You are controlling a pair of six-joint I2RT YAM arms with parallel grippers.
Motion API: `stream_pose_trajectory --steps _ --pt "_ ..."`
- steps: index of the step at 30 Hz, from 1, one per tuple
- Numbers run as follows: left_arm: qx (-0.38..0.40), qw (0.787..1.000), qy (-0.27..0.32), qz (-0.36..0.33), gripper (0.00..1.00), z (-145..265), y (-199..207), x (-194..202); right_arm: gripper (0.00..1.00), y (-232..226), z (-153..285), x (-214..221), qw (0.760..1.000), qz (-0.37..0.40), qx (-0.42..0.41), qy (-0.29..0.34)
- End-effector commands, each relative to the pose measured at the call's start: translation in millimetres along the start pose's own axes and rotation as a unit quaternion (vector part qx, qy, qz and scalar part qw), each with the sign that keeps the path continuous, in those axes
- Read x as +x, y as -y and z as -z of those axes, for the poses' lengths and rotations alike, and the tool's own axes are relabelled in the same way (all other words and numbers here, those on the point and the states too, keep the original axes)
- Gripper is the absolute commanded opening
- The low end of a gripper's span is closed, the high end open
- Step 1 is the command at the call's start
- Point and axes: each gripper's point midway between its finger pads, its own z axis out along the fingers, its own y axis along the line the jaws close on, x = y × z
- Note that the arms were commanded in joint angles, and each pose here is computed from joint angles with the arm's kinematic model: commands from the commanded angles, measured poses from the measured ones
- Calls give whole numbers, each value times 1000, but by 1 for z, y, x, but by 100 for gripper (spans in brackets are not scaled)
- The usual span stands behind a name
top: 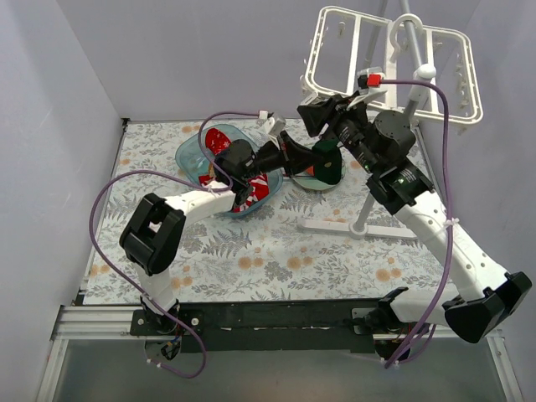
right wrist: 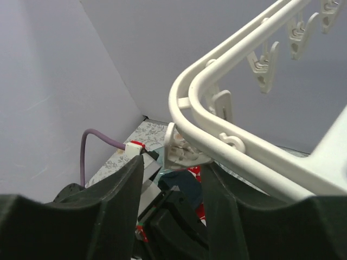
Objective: Remove the socks clipped to the hanger
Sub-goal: Remove the sock from the hanger.
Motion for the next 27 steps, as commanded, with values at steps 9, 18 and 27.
stream_pose_trajectory --steps 9,18,27 --pt "104 993 -53 26 0 27 41 -26 71 -36 26 -26 994 64 -91 14" --pt "164 981 -87 54 0 40 55 -33 76 -58 48 -35 983 94 -154 28" --pt "180 977 -88 77 0 49 55 -43 77 -57 60 -38 984 88 -149 32"
